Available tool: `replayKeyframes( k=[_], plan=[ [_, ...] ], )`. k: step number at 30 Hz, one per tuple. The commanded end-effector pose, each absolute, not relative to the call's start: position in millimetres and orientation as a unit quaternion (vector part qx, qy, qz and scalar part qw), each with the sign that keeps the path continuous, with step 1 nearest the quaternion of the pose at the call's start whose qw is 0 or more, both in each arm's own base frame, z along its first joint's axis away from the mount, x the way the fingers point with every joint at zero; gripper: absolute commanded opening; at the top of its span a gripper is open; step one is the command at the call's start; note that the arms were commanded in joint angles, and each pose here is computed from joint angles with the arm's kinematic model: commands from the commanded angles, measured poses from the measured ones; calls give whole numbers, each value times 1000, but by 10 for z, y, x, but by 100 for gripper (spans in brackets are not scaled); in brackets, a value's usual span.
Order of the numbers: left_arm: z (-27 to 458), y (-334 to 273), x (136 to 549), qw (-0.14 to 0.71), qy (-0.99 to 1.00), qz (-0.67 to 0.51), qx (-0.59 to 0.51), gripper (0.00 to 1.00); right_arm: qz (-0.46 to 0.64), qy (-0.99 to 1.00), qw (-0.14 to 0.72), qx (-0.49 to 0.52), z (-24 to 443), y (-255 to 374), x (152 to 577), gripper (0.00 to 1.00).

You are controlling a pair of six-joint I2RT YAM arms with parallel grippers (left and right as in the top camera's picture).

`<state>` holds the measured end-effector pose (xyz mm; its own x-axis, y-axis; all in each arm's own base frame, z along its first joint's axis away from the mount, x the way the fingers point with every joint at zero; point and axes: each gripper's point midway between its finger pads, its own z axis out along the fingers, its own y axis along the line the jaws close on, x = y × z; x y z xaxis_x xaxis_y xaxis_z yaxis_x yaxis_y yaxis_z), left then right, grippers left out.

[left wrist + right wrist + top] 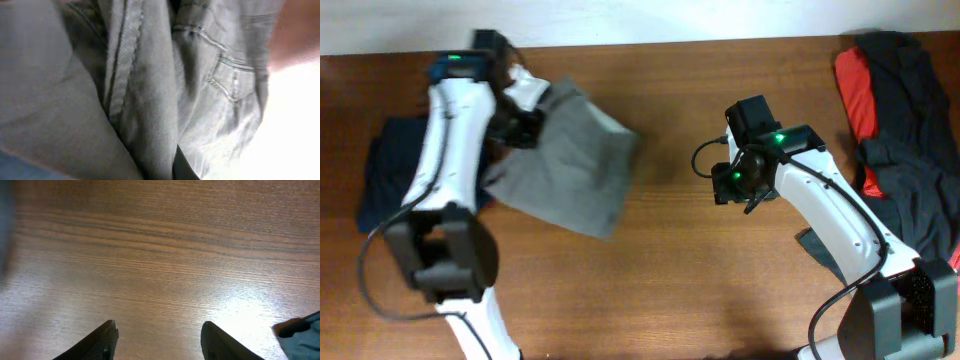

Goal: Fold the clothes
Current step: 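Grasp the folded grey shorts' left edge with the left gripper, then carry the grey shorts left and place them on the navy garment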

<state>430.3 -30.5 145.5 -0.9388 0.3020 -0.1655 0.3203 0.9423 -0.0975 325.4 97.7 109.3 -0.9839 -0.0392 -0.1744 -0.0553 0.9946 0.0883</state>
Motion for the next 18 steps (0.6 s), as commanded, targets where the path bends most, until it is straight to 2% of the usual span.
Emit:
replayKeyframes(
  k=[1, 6, 11, 18],
  plan=[
    [2027, 325, 4341, 150, 982, 24, 114, 1, 34, 994, 99, -25, 1178, 914, 3286, 59],
    [2414, 867, 4450, 234, 969, 49, 55, 0, 35, 994, 99, -24, 1179, 916, 3289, 59],
    [2541, 1078, 4574, 285, 958, 21, 33, 1, 35, 994, 101, -24, 1182, 918, 3296, 59],
    [2543, 1368, 4500, 286, 958, 28, 2, 1, 35, 994, 101, -24, 1181, 919, 3298, 59]
  ],
)
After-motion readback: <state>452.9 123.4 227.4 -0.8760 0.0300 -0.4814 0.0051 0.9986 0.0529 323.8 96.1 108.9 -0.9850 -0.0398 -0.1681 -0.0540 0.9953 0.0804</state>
